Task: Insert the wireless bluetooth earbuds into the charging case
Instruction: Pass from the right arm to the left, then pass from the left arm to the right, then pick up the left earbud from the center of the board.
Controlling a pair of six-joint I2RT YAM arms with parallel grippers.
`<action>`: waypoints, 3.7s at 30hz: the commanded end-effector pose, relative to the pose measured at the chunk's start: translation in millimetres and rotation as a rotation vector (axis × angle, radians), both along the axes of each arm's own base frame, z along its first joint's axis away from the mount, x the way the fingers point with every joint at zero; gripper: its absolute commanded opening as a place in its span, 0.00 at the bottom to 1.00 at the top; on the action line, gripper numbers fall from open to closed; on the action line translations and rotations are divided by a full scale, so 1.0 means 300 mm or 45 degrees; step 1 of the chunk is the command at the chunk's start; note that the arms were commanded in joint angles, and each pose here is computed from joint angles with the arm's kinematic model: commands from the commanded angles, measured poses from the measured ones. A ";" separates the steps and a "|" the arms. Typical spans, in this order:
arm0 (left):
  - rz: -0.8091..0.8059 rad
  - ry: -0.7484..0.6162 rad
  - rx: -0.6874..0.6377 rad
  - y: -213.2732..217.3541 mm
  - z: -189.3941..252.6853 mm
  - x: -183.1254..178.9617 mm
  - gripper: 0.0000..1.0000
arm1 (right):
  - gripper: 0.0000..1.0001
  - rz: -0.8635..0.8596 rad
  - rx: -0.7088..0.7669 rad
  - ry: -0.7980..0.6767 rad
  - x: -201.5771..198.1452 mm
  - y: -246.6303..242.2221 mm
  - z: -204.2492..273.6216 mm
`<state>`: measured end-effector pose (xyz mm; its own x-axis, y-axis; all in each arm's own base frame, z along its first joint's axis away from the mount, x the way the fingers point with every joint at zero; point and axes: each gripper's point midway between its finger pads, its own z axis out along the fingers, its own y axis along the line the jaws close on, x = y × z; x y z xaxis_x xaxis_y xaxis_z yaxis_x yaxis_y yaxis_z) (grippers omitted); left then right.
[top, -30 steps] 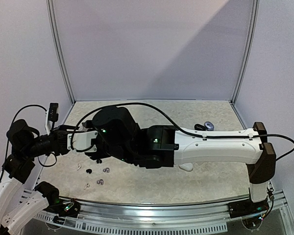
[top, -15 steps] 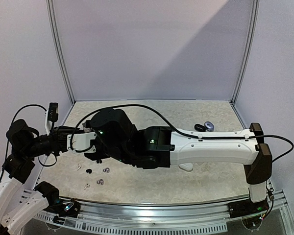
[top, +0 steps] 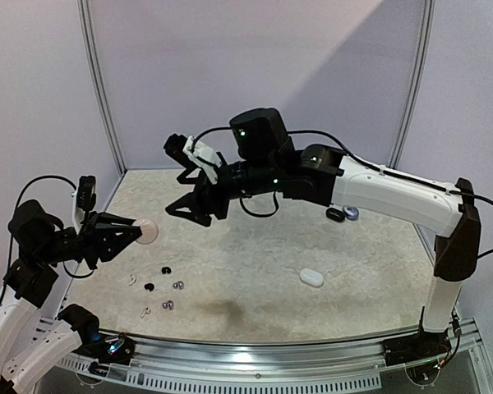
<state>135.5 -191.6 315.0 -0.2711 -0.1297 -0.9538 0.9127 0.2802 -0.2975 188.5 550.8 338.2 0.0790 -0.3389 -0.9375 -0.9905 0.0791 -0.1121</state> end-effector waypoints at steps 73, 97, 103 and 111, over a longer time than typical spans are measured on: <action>-0.077 0.641 1.915 0.465 -1.033 0.331 0.64 | 0.00 -0.611 -0.196 0.624 0.185 -0.216 -0.442; -0.097 0.776 1.871 0.487 -1.046 0.279 0.46 | 0.00 -0.592 -0.230 0.596 0.184 -0.211 -0.451; -0.118 0.797 1.846 0.475 -1.055 0.273 0.35 | 0.00 -0.602 -0.238 0.589 0.186 -0.220 -0.450; -0.141 0.815 1.815 0.460 -1.045 0.264 0.21 | 0.00 -0.599 -0.238 0.581 0.187 -0.219 -0.450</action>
<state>226.3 -47.8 7.2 -0.6030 0.7977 -0.0008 0.7928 0.5992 -0.1109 241.4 482.4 197.4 -0.5211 -0.4014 -0.7532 -0.8030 0.5297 0.2733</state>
